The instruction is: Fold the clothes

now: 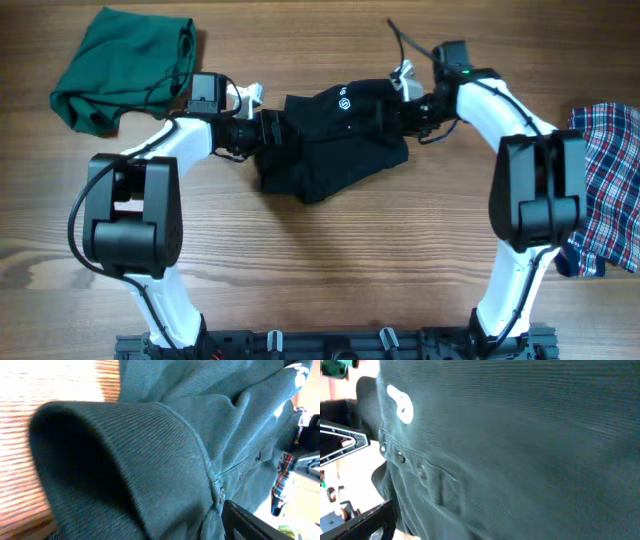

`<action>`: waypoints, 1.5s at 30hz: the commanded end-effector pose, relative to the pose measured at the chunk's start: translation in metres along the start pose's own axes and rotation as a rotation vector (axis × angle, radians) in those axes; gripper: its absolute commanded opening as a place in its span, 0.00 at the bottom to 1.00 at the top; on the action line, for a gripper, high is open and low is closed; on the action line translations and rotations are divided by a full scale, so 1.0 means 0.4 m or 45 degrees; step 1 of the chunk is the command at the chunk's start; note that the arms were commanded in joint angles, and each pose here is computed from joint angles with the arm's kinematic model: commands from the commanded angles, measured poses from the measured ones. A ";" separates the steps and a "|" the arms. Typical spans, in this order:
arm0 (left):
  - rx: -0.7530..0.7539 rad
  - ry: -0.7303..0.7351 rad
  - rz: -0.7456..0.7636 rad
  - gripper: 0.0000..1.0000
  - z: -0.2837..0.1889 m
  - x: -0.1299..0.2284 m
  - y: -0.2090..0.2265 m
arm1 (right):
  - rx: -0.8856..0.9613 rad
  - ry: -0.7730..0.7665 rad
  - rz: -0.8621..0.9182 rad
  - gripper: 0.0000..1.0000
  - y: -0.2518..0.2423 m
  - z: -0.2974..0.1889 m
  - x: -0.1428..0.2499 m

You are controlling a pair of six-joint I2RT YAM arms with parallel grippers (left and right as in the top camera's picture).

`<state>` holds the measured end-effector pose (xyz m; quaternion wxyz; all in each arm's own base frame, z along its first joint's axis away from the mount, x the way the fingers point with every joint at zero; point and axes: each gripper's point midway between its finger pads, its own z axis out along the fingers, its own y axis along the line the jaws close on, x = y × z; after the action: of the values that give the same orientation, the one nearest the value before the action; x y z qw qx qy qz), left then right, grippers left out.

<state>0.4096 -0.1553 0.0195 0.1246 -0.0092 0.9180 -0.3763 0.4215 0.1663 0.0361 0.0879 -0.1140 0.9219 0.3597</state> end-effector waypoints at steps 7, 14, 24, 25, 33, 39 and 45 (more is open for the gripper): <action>-0.110 0.135 -0.112 0.75 0.069 0.097 0.091 | 0.021 0.040 0.070 0.82 0.015 0.039 0.017; -0.106 0.147 -0.118 0.30 0.076 0.104 0.093 | 0.016 0.039 0.101 0.17 0.034 0.054 0.013; -0.099 0.106 -0.118 0.04 0.065 0.081 0.104 | -0.118 -0.005 0.135 0.04 0.132 0.098 -0.023; -0.093 0.100 -0.127 0.04 0.059 0.077 0.108 | -0.121 -0.009 0.135 0.04 0.138 0.101 -0.025; -0.061 0.003 -0.188 0.04 -0.017 0.025 0.138 | -0.176 -0.026 0.119 0.05 0.178 0.115 -0.039; -0.070 -0.092 -0.203 0.04 -0.098 -0.018 0.140 | -0.246 -0.058 0.118 0.04 0.226 0.127 -0.062; -0.134 -0.061 -0.270 0.04 -0.118 0.006 0.169 | -0.260 0.012 0.104 0.04 0.333 0.204 -0.020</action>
<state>0.4061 -0.0848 0.0050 0.1041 -0.1133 0.9185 -0.3642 0.4176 0.2914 0.0668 0.0881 -0.0888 0.8878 0.4429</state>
